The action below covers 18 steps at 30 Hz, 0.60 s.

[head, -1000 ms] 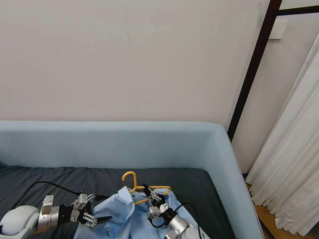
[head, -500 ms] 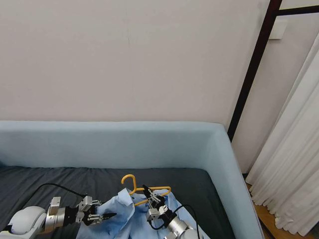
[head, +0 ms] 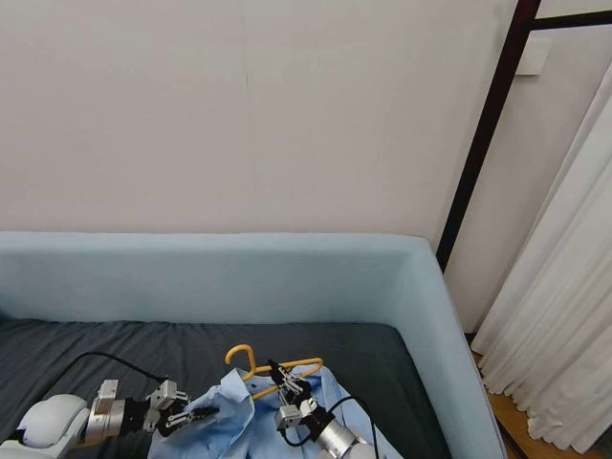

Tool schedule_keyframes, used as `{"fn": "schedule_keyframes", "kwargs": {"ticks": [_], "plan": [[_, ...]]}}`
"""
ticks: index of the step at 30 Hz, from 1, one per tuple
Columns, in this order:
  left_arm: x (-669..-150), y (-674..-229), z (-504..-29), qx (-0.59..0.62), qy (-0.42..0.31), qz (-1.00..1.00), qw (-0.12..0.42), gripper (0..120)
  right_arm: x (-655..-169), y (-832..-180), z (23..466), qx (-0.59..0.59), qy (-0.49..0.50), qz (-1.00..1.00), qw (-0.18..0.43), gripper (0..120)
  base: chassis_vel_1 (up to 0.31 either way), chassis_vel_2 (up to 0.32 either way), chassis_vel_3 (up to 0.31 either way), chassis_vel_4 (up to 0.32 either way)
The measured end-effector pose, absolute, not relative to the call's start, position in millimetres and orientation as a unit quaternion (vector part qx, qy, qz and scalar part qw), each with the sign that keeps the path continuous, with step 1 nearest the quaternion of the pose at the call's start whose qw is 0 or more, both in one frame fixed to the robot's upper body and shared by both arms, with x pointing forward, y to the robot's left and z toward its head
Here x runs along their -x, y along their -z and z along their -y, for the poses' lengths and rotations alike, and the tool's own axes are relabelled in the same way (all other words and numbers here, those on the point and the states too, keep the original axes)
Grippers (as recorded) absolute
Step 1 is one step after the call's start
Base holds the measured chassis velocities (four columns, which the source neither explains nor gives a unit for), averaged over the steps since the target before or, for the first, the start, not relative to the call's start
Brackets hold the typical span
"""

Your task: Pick up the clothes from the sofa and hang them on the clothes hanger.

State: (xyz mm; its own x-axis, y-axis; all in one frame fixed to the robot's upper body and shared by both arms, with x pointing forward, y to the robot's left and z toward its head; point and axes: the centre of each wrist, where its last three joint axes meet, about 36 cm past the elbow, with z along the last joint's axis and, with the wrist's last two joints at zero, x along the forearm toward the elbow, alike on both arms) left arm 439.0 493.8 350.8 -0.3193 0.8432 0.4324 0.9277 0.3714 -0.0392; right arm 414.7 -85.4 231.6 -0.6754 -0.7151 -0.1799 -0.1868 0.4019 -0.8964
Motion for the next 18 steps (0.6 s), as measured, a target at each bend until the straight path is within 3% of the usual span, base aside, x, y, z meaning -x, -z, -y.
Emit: {"fn": "schedule_keyframes", "kwargs": {"ticks": [4, 18], "plan": [[-436.1, -345.6, -496.1, 0.545, 0.105, 0.809, 0.196, 3, -413.7, -231.7, 82.7, 0.293, 0.456, -0.792, 0.282, 8, 0.000, 0.000, 0.000, 0.000], [-443.8, -332.8, -501.8, 0.524, 0.096, 0.824, 0.194, 1, -402.6, -230.9, 116.5, 0.374, 0.338, -0.833, 0.230, 56, 0.000, 0.000, 0.000, 0.000]]}}
